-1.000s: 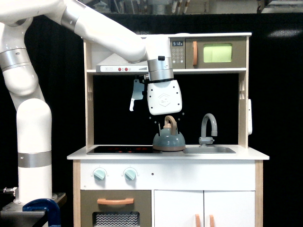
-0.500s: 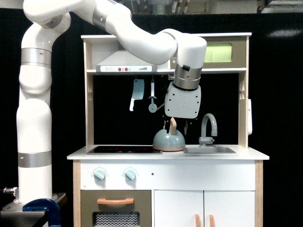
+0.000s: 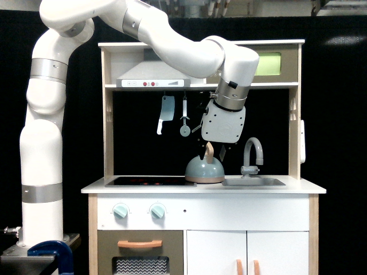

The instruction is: Place the teapot on the stove

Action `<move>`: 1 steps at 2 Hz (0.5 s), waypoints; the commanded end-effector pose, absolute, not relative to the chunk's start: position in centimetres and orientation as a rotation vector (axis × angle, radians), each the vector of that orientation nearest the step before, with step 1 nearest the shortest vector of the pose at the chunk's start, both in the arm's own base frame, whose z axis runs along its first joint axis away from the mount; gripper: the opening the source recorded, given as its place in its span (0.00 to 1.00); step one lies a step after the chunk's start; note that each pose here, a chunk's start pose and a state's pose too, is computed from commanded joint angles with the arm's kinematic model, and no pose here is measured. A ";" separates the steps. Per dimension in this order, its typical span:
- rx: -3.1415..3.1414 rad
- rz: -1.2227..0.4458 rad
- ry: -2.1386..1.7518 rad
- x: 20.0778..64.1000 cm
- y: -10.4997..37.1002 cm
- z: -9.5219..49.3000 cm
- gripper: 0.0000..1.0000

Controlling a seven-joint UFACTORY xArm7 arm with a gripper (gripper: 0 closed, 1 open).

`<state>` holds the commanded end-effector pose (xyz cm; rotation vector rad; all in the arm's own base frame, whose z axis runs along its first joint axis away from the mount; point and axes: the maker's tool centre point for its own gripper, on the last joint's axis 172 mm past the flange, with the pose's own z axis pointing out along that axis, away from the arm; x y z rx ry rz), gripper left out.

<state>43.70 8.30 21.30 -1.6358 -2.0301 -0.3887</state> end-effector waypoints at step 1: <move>-1.708 -0.402 -2.002 44.1 8.9 21.7 1.00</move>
